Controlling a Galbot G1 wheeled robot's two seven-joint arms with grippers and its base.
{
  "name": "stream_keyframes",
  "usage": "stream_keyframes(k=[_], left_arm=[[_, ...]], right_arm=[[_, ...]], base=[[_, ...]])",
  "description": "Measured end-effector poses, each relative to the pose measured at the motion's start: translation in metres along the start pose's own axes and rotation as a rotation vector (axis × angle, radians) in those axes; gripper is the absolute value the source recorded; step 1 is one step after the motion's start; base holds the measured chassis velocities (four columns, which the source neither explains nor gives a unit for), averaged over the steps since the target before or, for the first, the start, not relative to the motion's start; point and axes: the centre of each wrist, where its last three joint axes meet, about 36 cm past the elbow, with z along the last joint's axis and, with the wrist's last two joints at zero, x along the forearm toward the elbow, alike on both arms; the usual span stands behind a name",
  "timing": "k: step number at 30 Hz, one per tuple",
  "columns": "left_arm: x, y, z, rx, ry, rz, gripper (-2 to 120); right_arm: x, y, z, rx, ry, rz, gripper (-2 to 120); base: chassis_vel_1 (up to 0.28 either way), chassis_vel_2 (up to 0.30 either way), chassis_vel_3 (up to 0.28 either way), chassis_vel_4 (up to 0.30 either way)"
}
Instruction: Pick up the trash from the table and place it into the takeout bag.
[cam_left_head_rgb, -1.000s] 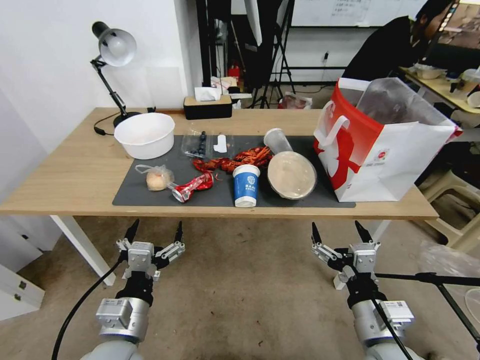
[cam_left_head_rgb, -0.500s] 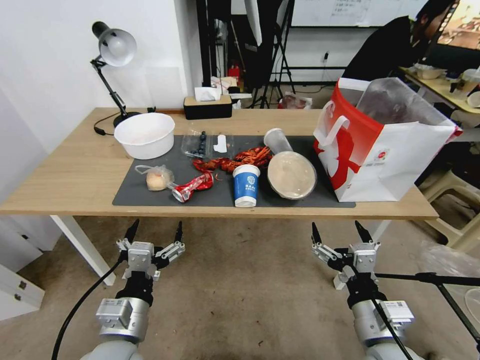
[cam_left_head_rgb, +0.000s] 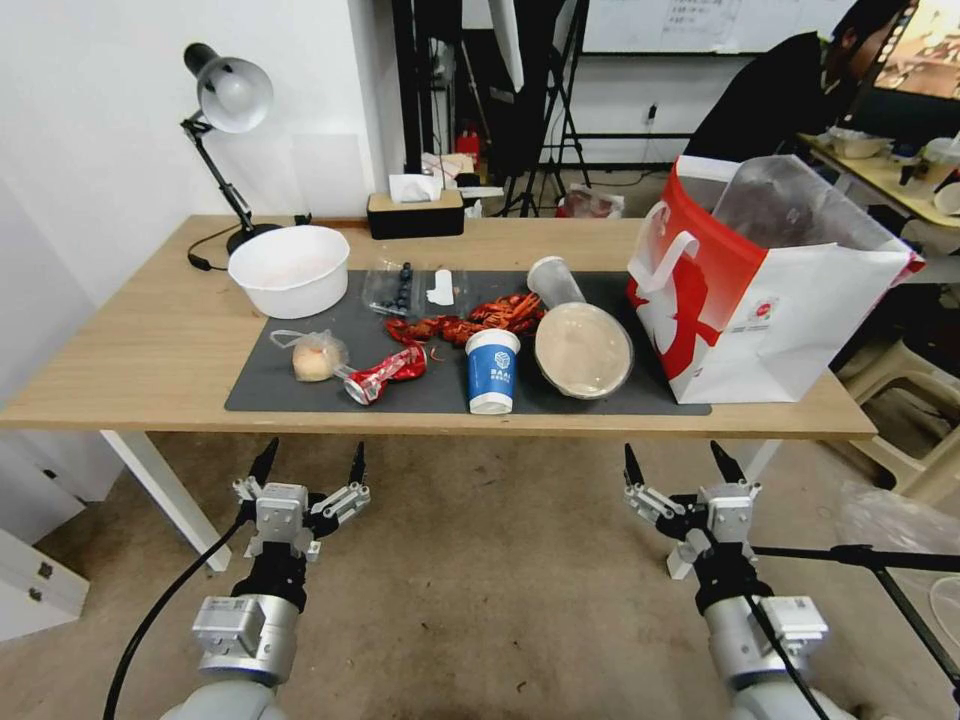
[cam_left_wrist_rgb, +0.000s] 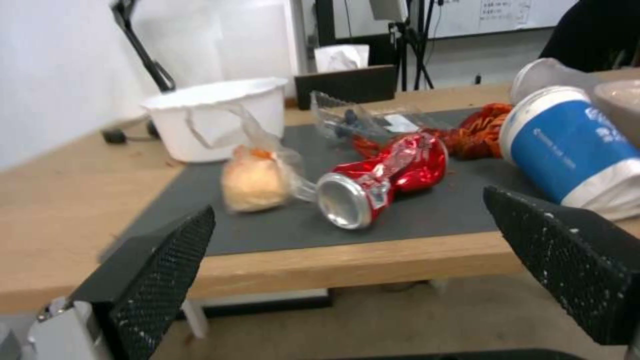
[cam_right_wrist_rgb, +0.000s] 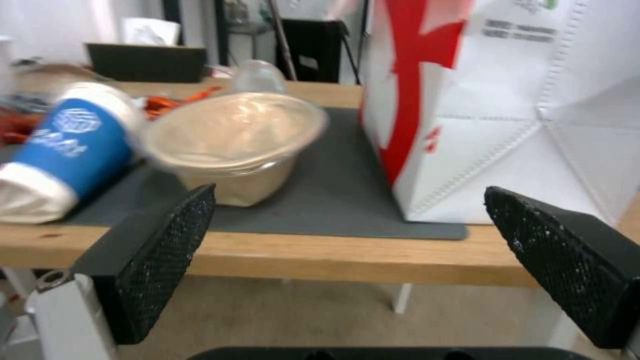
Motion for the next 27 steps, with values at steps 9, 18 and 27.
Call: stream_keyframes(k=[9,18,27], left_arm=[[-0.03,-0.014,-0.023,0.202,0.059,0.057,100],[-0.031,-0.013,-0.018,0.194,0.042,0.054,100],[-0.037,-0.012,-0.01,0.184,0.027,0.063,100]], right_arm=[[-0.026,-0.028,-0.047,-0.037,0.132,0.094,100],[-0.027,-0.028,-0.049,-0.043,0.138,0.095,100],[-0.039,-0.002,-0.027,-0.241,-0.021,-0.006,100]], base=[[0.0,0.0,0.0,0.0],[0.0,0.0,0.0,0.0],[0.0,0.0,0.0,0.0]])
